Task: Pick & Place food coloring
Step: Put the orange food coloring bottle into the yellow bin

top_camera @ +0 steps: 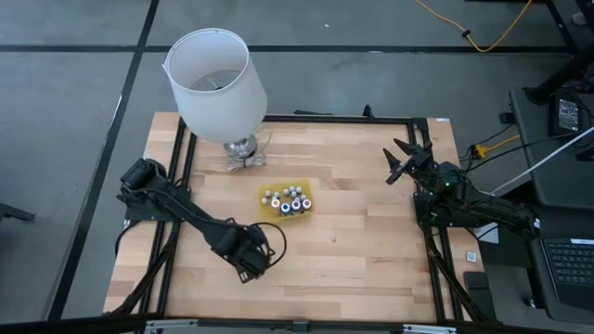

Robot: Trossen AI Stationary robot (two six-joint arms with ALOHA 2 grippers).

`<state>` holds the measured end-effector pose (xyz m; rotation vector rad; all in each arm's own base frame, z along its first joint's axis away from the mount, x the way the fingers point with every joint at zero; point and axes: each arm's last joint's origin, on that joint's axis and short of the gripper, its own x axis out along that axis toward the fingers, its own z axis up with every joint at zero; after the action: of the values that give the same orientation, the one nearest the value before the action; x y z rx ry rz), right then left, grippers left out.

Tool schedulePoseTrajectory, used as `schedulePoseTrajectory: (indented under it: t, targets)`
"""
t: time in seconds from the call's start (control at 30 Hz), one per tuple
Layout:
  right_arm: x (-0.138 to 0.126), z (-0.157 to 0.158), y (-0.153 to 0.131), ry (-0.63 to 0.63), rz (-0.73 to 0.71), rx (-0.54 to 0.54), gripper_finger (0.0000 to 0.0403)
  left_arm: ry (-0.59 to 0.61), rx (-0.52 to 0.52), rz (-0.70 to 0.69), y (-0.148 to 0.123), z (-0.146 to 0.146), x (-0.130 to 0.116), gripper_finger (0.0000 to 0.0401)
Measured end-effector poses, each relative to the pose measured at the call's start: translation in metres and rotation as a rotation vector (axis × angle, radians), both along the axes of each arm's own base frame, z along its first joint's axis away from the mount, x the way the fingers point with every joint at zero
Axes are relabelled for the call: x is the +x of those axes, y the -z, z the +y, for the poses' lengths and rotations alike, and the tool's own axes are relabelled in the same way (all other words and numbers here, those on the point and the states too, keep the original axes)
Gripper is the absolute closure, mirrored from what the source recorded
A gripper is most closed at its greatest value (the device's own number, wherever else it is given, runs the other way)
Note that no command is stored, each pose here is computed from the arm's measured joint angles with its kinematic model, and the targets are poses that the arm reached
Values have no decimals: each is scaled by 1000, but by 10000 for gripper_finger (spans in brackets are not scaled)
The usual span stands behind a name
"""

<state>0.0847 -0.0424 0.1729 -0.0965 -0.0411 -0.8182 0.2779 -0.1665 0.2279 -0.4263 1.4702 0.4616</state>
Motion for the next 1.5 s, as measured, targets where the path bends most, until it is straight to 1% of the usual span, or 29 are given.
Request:
schedulePoseTrajectory:
  t: [0.13, 0.43, 0.67, 0.8, 0.97, 1.2, 1.33, 1.5]
  targets:
    - [0, 0, 0, 0, 0, 0, 166, 16, -3, 53, 4, -6, -5, 143]
    - [0, 0, 0, 0, 0, 0, 166, 21, -15, 66, 4, -11, -8, 146]
    - [0, 0, 0, 0, 0, 0, 166, 47, 35, 95, 4, -6, -11, 148]
    - [0, 0, 0, 0, 0, 0, 166, 52, 25, 99, 4, -7, -11, 148]
    - [0, 0, 0, 0, 0, 0, 166, 54, -12, 120, 4, -8, -12, 148]
    - [0, 0, 0, 0, 0, 0, 166, 61, -19, 125, 4, -9, -13, 148]
    - [0, 0, 0, 0, 0, 0, 166, 63, -35, 136, 9, -9, -13, 149]
    - [0, 0, 0, 0, 0, 0, 166, 72, -54, 169, 17, -8, -16, 165]
